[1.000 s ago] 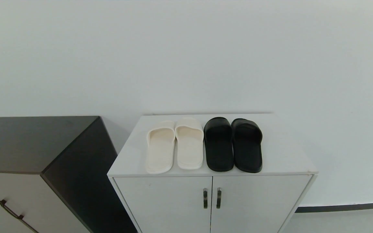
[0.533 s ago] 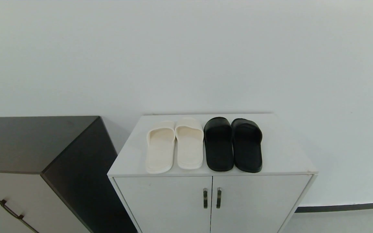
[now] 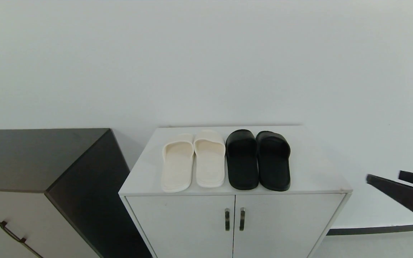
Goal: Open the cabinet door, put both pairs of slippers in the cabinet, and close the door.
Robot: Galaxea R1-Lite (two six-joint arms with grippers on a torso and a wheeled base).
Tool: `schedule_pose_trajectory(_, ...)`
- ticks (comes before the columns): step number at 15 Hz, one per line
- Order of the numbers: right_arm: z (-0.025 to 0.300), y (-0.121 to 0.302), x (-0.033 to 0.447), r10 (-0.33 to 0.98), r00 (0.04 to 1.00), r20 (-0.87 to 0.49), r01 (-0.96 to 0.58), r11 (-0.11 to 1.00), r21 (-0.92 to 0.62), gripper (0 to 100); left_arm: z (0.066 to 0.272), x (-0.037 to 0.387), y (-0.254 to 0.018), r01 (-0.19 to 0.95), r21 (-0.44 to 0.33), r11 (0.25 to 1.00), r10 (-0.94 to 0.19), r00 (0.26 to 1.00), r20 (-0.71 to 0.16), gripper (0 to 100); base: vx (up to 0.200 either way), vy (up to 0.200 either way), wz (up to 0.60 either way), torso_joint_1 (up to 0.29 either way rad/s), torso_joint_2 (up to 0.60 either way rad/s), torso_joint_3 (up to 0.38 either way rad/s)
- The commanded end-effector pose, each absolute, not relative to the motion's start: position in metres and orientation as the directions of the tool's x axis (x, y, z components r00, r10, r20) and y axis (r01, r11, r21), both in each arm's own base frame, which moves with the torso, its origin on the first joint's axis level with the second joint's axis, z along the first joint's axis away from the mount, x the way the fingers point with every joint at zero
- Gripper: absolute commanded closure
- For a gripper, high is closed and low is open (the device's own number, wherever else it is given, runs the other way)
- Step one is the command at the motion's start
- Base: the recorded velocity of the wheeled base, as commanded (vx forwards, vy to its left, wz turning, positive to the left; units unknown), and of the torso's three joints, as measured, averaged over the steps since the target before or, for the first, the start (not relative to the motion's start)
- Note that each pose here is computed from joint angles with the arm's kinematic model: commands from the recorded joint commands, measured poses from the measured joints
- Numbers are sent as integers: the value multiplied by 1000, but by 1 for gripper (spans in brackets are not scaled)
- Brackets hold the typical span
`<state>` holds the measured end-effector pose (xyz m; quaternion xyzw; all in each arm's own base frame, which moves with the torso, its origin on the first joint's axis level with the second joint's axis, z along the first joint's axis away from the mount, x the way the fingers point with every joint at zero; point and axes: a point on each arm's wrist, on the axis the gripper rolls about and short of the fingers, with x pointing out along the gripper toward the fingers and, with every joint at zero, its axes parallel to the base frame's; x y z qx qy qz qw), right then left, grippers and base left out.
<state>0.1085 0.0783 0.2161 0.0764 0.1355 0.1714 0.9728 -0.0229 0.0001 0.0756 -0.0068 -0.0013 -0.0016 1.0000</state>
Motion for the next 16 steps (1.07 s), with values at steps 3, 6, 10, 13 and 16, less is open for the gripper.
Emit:
schedule_pose_trajectory(3,191,172,181,254,928,-273,-226,965,130,0,76,-23,0,3,-14,1000,-3,1000,2,100,0,0,0,0,0,0)
schedule_pose_trajectory(6,177,205,216,169,963,-211,-152,984,97,0,76,-23,0,3,-14,1000,-3,1000,2,100,0,0,0,0,0,0)
schedule_pose_trajectory(10,163,237,250,101,973,-205,-90,994,63,0,76,-23,0,3,-14,1000,-3,1000,2,100,0,0,0,0,0,0)
schedule_pose_trajectory(13,155,252,273,77,976,-203,-72,997,36,0,76,-23,0,3,-14,1000,-3,1000,2,100,0,0,0,0,0,0)
schedule_pose_trajectory(16,143,256,298,38,978,-206,-33,999,27,0,76,-23,0,3,-14,1000,-3,1000,2,100,0,0,0,0,0,0)
